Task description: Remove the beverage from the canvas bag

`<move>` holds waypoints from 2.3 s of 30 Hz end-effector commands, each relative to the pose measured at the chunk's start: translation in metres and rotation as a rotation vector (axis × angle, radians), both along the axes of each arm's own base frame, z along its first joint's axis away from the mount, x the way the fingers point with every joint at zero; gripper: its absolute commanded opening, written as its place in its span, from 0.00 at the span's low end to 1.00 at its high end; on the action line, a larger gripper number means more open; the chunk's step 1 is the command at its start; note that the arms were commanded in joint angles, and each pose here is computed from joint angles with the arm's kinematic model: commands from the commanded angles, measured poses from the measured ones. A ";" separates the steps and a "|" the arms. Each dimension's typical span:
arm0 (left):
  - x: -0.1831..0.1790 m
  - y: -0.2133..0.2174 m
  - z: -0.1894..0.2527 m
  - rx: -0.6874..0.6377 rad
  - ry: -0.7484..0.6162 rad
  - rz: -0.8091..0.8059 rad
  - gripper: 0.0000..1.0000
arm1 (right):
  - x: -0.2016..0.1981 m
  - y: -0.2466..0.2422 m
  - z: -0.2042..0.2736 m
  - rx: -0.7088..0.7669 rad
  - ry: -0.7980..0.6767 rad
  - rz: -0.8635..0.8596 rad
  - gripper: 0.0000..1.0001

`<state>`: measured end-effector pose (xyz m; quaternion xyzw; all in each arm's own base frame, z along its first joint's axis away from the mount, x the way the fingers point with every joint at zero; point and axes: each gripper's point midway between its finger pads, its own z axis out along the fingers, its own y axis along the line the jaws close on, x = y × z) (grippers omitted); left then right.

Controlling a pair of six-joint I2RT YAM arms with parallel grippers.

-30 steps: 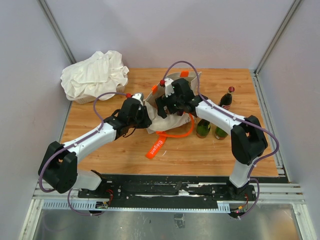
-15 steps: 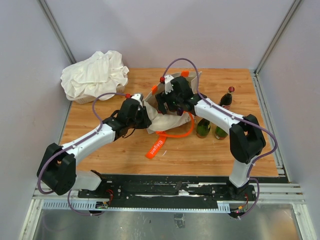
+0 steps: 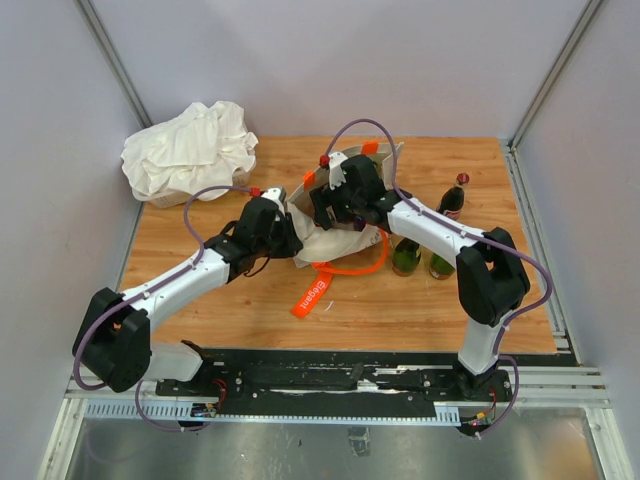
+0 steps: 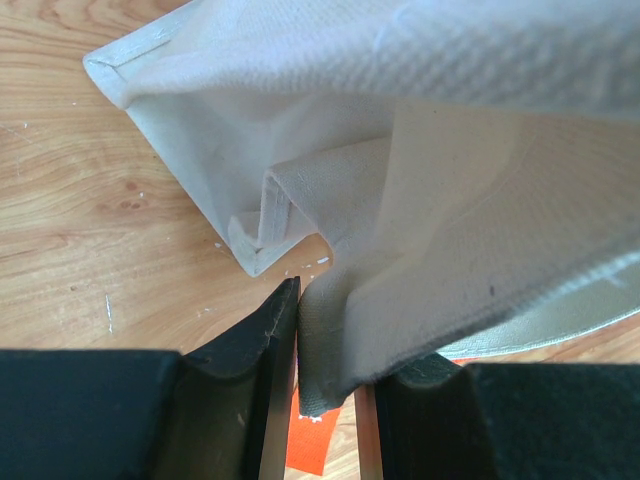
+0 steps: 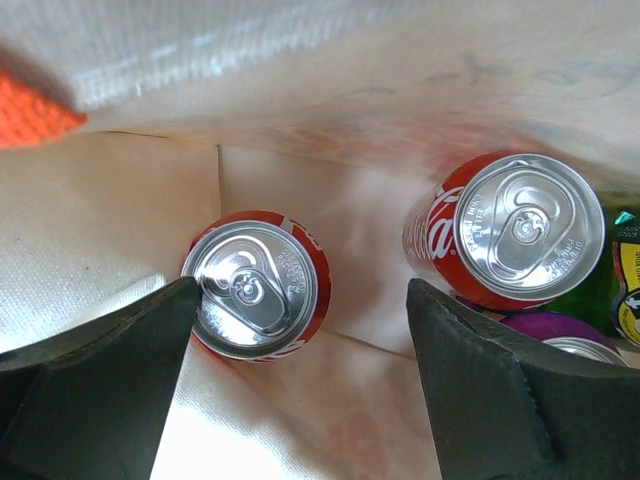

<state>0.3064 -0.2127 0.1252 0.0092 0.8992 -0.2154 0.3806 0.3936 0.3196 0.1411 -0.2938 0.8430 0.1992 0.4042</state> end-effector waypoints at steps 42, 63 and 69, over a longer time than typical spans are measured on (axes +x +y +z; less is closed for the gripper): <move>-0.010 0.015 -0.016 0.066 0.044 0.020 0.31 | -0.022 0.006 -0.054 -0.118 0.094 -0.069 0.98; -0.022 0.022 -0.024 0.092 0.094 0.028 0.31 | 0.009 -0.019 -0.031 -0.046 0.038 -0.209 0.94; -0.020 0.021 -0.020 0.084 0.086 0.031 0.31 | 0.011 -0.026 -0.042 -0.044 0.060 -0.236 0.91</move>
